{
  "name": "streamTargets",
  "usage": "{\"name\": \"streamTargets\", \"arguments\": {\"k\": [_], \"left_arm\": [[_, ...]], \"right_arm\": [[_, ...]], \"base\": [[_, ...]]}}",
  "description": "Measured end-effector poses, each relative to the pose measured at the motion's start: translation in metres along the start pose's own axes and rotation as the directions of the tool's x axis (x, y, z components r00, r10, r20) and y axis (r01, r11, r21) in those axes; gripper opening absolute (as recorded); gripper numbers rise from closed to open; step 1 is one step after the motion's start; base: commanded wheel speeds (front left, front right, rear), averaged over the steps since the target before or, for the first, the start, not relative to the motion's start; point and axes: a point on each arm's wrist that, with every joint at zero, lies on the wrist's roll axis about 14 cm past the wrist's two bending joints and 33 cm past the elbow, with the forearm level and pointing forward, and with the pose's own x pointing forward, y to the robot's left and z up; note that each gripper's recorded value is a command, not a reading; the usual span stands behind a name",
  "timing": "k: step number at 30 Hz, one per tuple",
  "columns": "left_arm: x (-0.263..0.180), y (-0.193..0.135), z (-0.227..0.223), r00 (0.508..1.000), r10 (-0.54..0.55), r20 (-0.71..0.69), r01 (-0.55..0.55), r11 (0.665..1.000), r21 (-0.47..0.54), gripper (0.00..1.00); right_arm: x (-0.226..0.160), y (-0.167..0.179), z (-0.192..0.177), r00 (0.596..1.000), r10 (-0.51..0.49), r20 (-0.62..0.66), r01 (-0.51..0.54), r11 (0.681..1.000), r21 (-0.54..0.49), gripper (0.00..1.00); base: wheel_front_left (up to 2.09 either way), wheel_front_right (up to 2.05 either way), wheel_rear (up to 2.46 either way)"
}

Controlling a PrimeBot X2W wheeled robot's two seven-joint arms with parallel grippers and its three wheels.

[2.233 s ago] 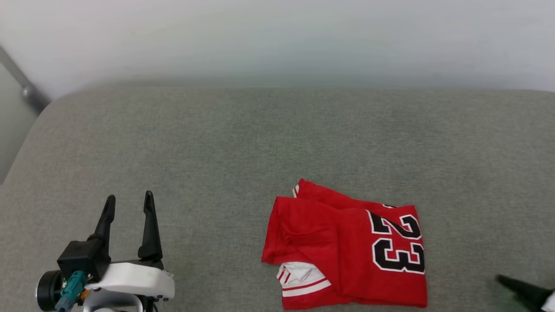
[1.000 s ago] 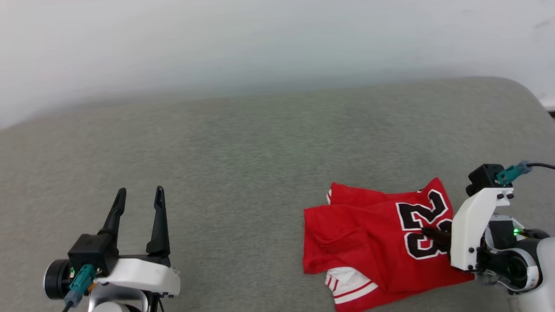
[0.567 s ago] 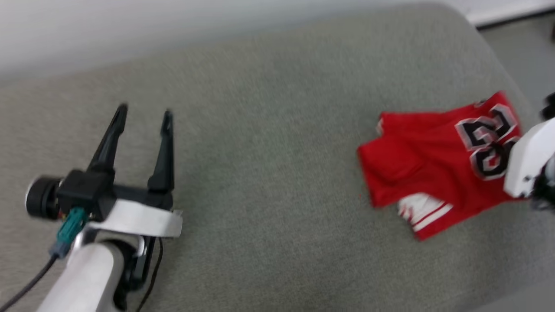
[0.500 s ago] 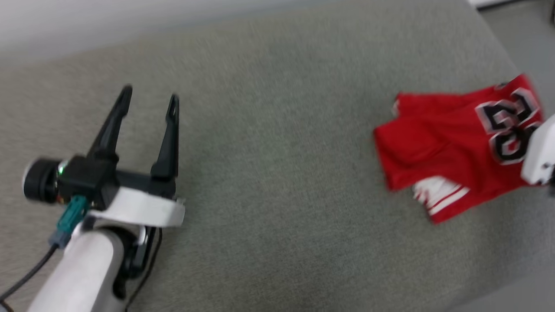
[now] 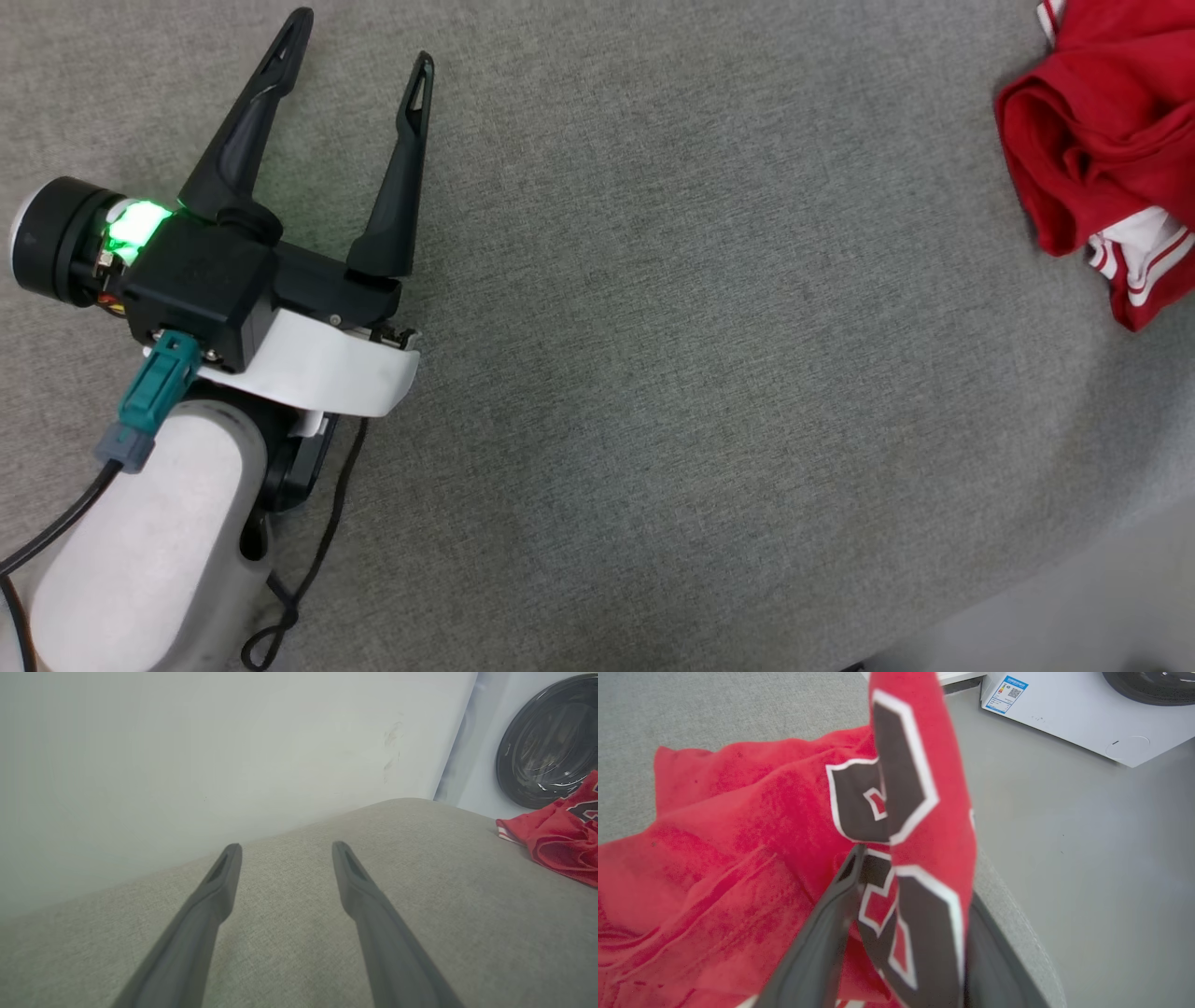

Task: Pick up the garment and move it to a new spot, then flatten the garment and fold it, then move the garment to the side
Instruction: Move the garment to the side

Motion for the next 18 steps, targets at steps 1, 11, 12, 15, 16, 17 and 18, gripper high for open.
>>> {"name": "streamTargets", "arguments": {"k": [1,11,12,15,16,17,18], "left_arm": [[0.000,0.001,-0.003,1.000,0.001,-0.004,-0.001,1.000,-0.003,1.00],[-0.014,0.000,0.018,0.998,0.059,0.021,-0.059,0.998,-0.011,1.00],[-0.023,-0.001,0.023,0.996,0.086,0.017,-0.086,0.996,-0.021,1.00],[-0.034,-0.002,0.028,0.993,0.115,0.012,-0.115,0.993,-0.028,1.00],[-0.040,-0.001,0.030,0.991,0.133,0.007,-0.132,0.991,-0.026,1.00],[-0.053,0.003,0.035,0.985,0.171,-0.002,-0.171,0.985,-0.021,1.00],[-0.053,0.003,0.035,0.985,0.171,-0.002,-0.171,0.985,-0.021,1.00]], "right_arm": [[0.002,-0.001,-0.001,1.000,-0.006,0.011,0.006,1.000,-0.001,1.00],[-0.020,-0.043,0.046,0.973,-0.060,0.222,0.059,0.998,0.008,1.00],[-0.031,-0.051,0.057,0.961,-0.056,0.272,0.059,0.998,-0.002,1.00],[-0.041,-0.053,0.058,0.954,-0.037,0.297,0.047,0.999,-0.027,1.00],[-0.046,-0.052,0.056,0.952,-0.025,0.304,0.035,0.999,-0.030,1.00],[-0.055,-0.045,0.048,0.949,0.014,0.315,0.001,0.999,-0.047,1.00],[-0.055,-0.045,0.048,0.949,0.014,0.315,0.001,0.999,-0.047,1.00]], "base": [[0.00,0.00,0.00],[0.00,0.00,0.00],[0.00,0.00,0.00],[0.00,0.00,0.00],[0.00,0.00,0.00],[0.00,0.00,0.00],[0.00,0.00,0.00]]}}
